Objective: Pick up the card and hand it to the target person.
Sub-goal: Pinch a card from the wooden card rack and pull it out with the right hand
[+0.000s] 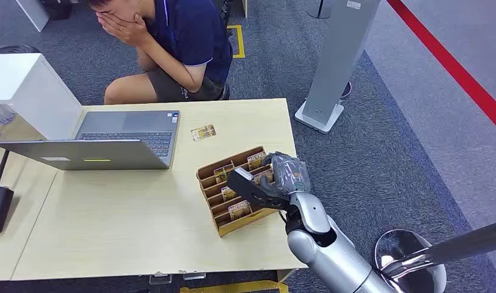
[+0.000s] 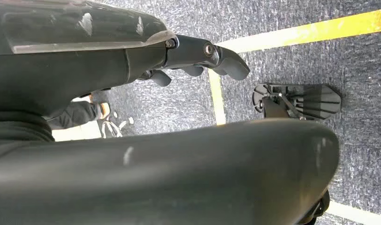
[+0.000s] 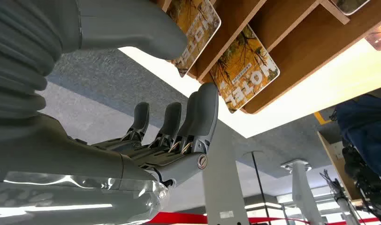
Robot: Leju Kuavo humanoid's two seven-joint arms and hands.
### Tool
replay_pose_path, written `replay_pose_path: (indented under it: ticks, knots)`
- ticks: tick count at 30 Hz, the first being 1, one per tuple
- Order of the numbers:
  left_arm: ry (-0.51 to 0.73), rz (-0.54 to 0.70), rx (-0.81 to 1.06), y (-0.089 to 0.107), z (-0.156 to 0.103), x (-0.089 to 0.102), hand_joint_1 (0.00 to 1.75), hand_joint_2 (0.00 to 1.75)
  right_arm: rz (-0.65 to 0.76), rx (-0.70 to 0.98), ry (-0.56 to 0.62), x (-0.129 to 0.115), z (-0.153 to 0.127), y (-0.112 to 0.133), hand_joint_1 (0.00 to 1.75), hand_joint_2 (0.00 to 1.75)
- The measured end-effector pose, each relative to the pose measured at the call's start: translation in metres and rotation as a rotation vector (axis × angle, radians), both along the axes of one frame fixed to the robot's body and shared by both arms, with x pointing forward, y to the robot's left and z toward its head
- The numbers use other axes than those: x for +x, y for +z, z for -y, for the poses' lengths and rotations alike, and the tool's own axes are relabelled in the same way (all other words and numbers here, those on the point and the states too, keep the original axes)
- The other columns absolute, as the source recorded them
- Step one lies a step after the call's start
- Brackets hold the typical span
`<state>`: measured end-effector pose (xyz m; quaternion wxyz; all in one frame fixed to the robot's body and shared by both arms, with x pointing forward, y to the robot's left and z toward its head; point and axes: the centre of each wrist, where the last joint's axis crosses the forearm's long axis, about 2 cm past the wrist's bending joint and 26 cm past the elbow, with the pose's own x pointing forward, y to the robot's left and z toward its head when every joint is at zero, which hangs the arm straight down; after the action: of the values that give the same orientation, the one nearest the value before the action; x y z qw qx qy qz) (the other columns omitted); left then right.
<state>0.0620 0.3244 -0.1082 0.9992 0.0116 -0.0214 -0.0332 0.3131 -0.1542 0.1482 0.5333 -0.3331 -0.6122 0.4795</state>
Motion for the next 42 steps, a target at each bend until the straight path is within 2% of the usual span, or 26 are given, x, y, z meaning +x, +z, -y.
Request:
replay_pose_path:
  ticks: [24, 42]
  knots:
    - [-0.002, -0.006, -0.002, 0.000, 0.000, 0.000, 0.00, 0.00, -0.033, -0.019, -0.011, 0.000, 0.002, -0.010, 0.87, 1.75]
    - [-0.002, -0.006, -0.002, 0.000, 0.000, 0.000, 0.00, 0.00, -0.062, -0.026, -0.015, -0.001, 0.002, -0.017, 0.75, 1.75]
